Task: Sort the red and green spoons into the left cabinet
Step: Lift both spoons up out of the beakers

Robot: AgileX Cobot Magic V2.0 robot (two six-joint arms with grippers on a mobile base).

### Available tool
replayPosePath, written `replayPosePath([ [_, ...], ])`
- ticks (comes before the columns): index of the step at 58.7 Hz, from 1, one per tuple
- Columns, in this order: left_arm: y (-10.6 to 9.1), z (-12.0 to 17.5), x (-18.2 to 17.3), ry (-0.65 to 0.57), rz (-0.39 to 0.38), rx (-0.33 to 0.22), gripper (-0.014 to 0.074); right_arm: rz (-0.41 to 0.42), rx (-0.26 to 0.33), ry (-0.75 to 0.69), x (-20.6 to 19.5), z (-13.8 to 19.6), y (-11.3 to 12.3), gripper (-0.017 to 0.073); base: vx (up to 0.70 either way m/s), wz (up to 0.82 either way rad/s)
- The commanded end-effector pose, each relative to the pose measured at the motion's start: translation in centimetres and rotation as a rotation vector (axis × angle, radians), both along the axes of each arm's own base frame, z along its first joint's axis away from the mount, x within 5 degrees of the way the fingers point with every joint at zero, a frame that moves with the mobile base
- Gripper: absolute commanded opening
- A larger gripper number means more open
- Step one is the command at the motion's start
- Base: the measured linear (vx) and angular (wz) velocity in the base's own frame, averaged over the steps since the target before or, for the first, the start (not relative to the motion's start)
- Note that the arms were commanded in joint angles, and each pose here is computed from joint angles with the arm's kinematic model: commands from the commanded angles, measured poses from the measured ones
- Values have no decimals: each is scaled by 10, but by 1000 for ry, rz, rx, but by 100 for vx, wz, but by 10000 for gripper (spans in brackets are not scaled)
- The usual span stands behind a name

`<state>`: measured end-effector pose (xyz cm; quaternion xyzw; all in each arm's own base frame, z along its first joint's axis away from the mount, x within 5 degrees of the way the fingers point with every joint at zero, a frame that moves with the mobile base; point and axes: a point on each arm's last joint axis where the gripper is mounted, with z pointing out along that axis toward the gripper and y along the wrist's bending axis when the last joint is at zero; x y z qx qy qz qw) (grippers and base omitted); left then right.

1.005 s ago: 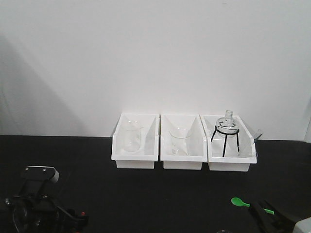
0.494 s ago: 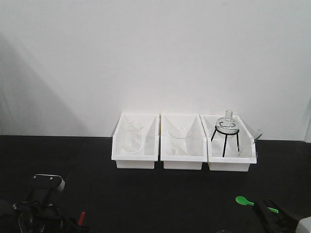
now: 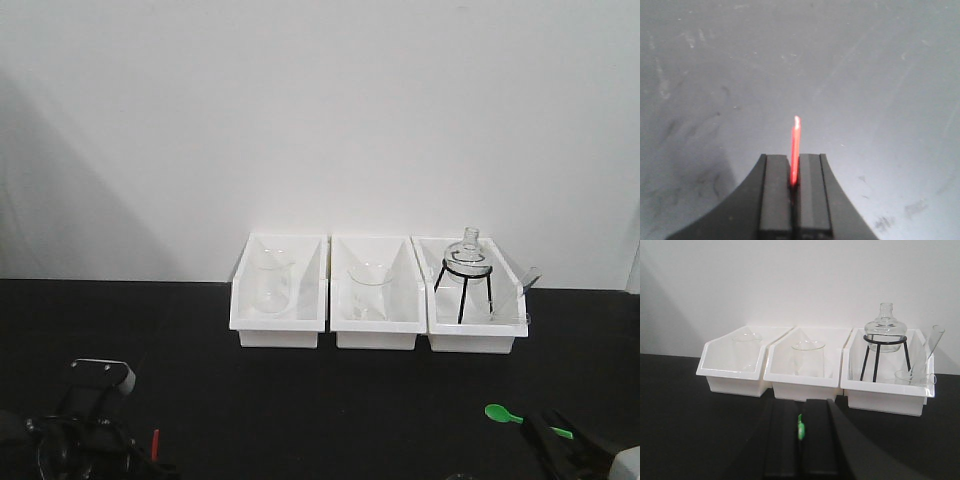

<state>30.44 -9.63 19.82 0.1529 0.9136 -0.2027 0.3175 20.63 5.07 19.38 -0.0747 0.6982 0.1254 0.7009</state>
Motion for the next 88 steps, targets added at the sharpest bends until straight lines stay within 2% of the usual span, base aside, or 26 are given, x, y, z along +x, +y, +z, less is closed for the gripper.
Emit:
replayPosePath([
  [1, -2, 35, 1, -105, 8, -44, -4, 1, 23, -120, 1, 16, 0, -5, 0, 0],
  [21, 9, 99, -22, -348, 70, -57, -1, 1, 21, -110, 1, 15, 0, -5, 0, 0],
  [27, 16, 121, -33, -452, 113, -49, -1, 1, 39, -65, 0, 13, 0, -5, 0, 0],
  [31, 20, 134, -41, -512, 118, -32, -1, 9, 69, -21, -2, 14, 0, -5, 0, 0],
  [35, 23, 145, -51, -569, 102, -4, -1, 14, 69, 6, -5, 16, 0, -5, 0, 0],
  [42, 25, 159, -65, -631, 69, 21, -1, 3, 47, 43, -9, 31, -2, -4, 0, 0],
  [48, 27, 171, -78, -667, 66, 1, -1, -14, 32, 129, -10, 52, -3, -4, 0, 0],
  [51, 29, 175, -85, -685, 88, -20, -1, -21, 27, 150, -12, 69, -4, -4, 0, 0],
  [60, 39, 172, -106, -713, 178, -60, -1, -59, -34, 200, -26, 107, -11, -4, 0, 0],
  [64, 42, 166, -119, -714, 178, -61, -1, -73, -31, 192, -37, 118, -15, -4, 0, 0],
  [75, 49, 153, -157, -721, 208, -135, -1, -101, -23, 160, -75, 133, -25, -4, 0, 0],
  [88, 55, 137, -199, -769, 184, -171, -1, -126, -8, 133, -112, 140, -35, -4, 0, 0],
])
